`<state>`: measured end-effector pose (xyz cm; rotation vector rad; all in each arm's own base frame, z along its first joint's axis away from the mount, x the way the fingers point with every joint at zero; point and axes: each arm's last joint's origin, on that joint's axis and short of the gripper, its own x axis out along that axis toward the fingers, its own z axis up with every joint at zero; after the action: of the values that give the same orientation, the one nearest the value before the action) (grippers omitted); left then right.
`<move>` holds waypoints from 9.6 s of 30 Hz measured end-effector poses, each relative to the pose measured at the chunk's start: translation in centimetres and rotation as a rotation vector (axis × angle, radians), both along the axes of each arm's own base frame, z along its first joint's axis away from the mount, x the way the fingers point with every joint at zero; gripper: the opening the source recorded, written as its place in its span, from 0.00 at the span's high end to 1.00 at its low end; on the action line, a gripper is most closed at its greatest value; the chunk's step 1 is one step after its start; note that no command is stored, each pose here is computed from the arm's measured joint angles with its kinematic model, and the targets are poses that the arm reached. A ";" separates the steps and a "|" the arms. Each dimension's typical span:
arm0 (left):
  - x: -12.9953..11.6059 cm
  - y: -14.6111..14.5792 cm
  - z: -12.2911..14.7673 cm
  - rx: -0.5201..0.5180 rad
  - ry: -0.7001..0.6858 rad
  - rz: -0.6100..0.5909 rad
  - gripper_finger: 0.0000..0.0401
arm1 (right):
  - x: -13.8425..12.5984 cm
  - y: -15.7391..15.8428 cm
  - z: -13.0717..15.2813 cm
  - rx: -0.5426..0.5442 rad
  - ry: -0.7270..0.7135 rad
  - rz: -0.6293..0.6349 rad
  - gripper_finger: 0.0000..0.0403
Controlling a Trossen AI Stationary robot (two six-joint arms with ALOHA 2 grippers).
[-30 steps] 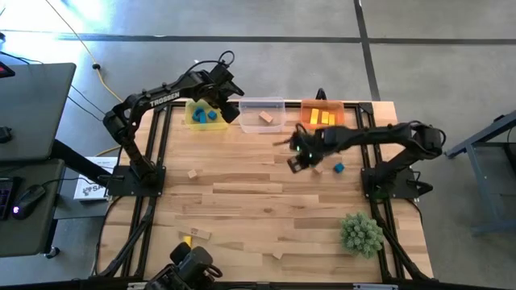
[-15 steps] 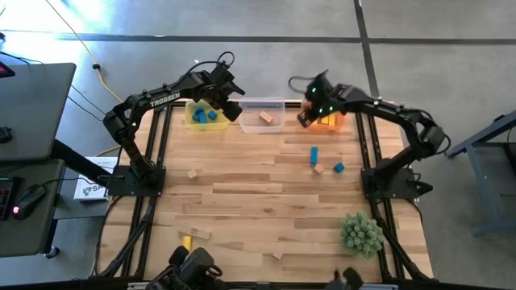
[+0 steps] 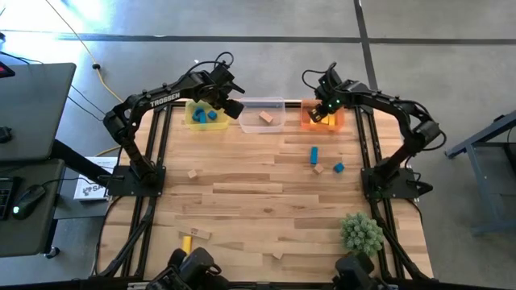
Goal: Sort & place blocks by color
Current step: Put the yellow block into the orange bin, then put the light brown block into the transparent bin
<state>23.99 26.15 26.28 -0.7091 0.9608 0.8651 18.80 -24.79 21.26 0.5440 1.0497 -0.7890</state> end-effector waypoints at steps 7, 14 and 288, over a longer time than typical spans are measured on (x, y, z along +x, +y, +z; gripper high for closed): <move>0.0 0.0 0.0 -0.007 -0.006 0.019 0.55 | -0.8 -0.4 -2.0 0.057 0.049 -0.030 0.75; 0.0 0.0 0.0 -0.012 -0.011 0.033 0.55 | -0.8 -0.6 -2.4 0.067 0.061 -0.035 0.75; 0.2 -9.1 0.6 -0.267 -1.088 -0.097 0.54 | 15.1 16.5 7.3 -0.634 -0.680 0.778 0.73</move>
<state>24.22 17.03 26.87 -1.1687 0.1141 0.1646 33.90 -8.33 28.59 -0.1636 0.2758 -0.1695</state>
